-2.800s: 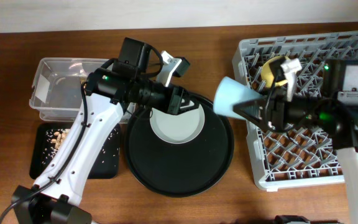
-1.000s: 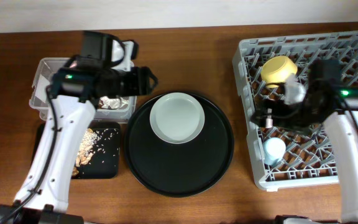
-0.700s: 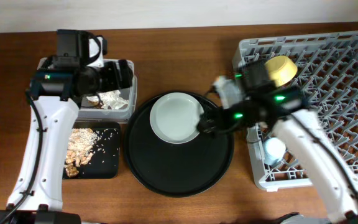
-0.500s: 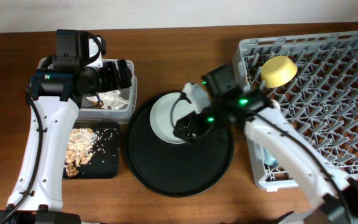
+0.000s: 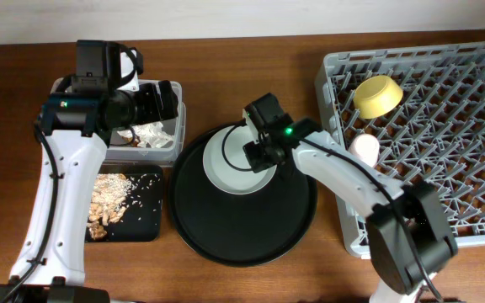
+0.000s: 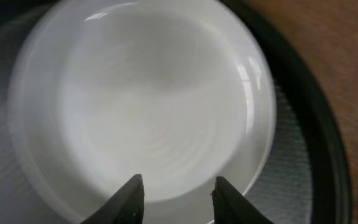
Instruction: Sort waste into correct bins and load items into the dishwasher rack
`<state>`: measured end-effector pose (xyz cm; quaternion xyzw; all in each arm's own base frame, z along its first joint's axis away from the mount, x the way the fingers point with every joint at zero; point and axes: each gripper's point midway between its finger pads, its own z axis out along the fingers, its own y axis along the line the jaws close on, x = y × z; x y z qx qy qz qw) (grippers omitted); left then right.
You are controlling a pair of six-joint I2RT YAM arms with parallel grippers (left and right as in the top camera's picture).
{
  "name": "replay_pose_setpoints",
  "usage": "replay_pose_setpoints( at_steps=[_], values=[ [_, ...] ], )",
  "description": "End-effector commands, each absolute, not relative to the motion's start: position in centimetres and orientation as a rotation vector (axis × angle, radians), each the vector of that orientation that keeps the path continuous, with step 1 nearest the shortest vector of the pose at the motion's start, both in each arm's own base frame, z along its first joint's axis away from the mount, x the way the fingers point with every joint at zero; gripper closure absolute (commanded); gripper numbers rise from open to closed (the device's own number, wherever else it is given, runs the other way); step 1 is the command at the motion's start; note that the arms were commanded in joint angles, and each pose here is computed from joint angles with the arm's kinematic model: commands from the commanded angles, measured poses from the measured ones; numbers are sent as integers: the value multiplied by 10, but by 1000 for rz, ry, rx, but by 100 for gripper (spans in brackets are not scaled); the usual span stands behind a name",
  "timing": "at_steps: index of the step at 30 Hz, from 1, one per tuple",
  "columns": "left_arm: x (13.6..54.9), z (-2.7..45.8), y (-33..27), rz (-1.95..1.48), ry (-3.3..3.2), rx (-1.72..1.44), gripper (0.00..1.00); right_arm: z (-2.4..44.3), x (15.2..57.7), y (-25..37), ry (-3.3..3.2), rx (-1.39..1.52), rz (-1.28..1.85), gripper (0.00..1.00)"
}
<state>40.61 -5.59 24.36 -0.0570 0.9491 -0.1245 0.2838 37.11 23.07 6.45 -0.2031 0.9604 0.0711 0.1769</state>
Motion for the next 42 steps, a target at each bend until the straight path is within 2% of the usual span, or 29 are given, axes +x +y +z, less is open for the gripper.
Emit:
replay_pose_setpoints(
  at_steps=[1,12,15,19,21,25,29,33,38,42],
  values=[
    [406,257,-55,-326,2504,-148,1,51,390,207,2715,-437,-10,62],
    [406,257,-55,-326,2504,-148,1,38,387,198,2740,-406,-52,59],
    [406,257,-55,-327,2504,-148,1,29,388,188,2751,-306,-47,51],
    [406,257,-55,-326,2504,-148,1,20,389,179,2760,-273,-33,51],
    [406,257,-55,-326,2504,-148,1,18,387,179,2765,-276,-24,55],
    [406,257,-55,-327,2504,-147,1,16,382,198,2782,-303,117,56],
    [406,257,-55,-326,2504,-148,1,10,381,202,2796,-310,147,66],
    [406,257,-55,-326,2504,-148,1,-3,379,201,2821,-309,135,67],
    [406,257,-55,-326,2504,-148,1,-2,379,201,2823,-310,134,96],
    [407,257,-55,-326,2504,-148,1,31,389,203,2759,-320,137,96]
  ],
)
